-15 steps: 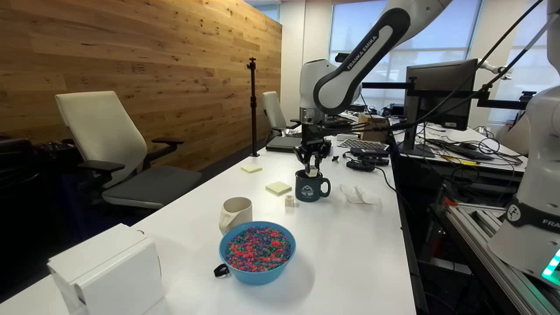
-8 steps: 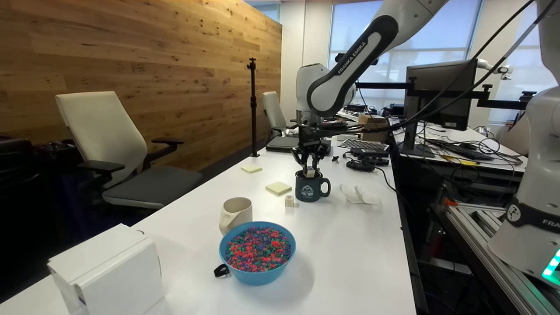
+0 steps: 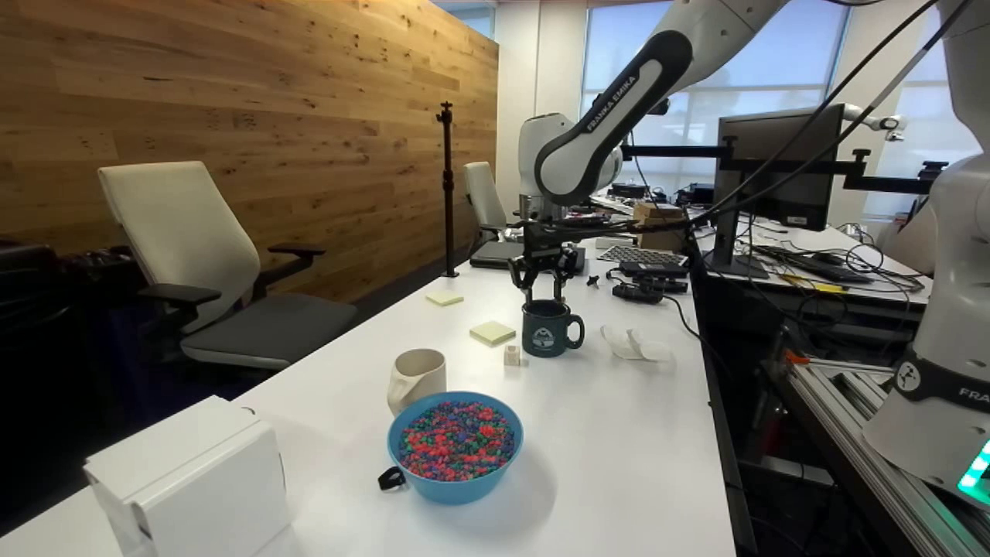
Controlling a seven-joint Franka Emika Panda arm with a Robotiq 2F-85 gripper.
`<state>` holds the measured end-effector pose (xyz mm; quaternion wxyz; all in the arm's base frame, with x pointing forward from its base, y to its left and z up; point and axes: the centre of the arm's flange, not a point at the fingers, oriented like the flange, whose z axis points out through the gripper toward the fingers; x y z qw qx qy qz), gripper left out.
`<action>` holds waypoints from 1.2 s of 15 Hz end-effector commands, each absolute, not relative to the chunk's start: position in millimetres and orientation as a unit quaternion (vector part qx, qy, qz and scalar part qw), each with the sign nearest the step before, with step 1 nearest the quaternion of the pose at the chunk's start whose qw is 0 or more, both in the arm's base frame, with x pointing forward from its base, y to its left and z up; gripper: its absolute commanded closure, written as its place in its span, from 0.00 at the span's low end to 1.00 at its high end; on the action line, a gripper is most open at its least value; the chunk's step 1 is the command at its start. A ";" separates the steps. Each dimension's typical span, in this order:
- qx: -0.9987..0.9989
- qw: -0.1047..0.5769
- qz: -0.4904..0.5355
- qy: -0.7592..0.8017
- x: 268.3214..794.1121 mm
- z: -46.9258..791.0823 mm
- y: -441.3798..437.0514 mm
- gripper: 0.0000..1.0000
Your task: Put the block inside the mug
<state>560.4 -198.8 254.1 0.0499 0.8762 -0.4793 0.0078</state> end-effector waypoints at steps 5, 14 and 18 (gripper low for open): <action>0.868 0.034 0.007 -0.496 568.5 265.9 -202.8 0.00; 0.937 0.032 0.019 -0.346 540.7 297.5 -59.6 0.00; 0.958 0.034 0.021 -0.283 531.4 304.3 -5.6 0.00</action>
